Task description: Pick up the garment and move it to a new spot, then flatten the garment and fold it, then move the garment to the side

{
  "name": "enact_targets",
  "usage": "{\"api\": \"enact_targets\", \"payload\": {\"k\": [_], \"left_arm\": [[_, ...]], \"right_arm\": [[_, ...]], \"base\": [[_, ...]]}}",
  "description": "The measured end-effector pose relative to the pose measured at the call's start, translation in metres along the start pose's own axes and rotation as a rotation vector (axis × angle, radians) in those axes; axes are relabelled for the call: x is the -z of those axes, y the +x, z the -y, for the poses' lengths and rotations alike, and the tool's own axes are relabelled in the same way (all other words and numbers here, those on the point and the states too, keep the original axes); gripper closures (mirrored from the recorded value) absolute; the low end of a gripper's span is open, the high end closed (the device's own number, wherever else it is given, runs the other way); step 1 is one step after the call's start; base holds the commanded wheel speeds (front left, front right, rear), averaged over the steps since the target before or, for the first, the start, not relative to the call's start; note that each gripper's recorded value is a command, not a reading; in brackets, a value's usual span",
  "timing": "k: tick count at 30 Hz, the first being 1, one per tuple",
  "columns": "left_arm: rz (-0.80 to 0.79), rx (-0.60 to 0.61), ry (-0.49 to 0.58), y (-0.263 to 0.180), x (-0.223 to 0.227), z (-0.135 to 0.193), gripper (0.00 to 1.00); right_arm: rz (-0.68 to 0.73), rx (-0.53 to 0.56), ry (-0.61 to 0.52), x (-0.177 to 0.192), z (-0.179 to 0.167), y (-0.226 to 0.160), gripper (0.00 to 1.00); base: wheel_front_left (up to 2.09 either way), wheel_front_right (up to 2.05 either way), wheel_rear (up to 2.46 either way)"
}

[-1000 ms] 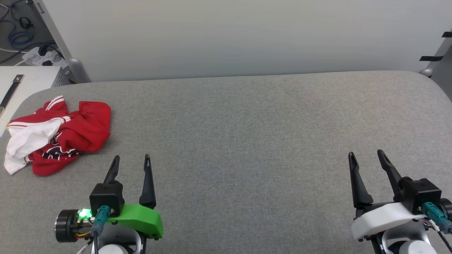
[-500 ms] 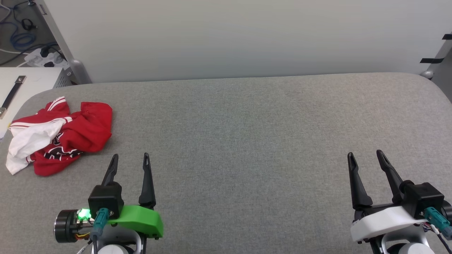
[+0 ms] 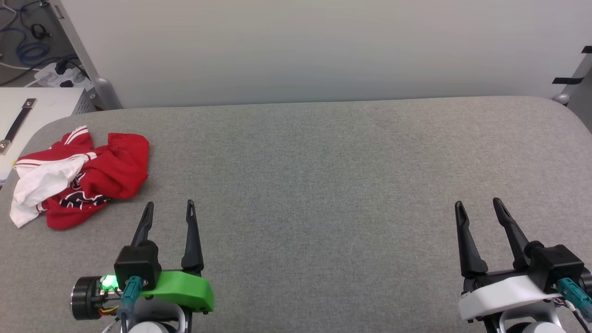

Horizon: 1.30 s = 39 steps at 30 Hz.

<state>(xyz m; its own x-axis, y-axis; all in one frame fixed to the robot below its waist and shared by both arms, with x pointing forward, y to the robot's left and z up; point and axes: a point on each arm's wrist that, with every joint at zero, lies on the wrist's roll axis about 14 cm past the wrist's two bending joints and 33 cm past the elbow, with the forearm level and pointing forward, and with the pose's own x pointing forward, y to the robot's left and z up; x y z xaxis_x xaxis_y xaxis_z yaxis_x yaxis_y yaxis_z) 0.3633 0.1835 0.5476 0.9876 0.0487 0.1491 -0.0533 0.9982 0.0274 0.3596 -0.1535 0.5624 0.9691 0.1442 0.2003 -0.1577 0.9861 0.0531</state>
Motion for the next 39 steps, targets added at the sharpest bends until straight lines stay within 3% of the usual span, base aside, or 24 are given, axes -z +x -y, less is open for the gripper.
{"api": "enact_targets", "payload": {"k": [39], "left_arm": [[0.04,-0.012,-0.021,-0.01,0.001,-0.002,0.0]], "right_arm": [[0.087,-0.01,0.046,-0.014,-0.006,-0.007,0.0]], "base": [[0.0,0.0,0.0]]}}
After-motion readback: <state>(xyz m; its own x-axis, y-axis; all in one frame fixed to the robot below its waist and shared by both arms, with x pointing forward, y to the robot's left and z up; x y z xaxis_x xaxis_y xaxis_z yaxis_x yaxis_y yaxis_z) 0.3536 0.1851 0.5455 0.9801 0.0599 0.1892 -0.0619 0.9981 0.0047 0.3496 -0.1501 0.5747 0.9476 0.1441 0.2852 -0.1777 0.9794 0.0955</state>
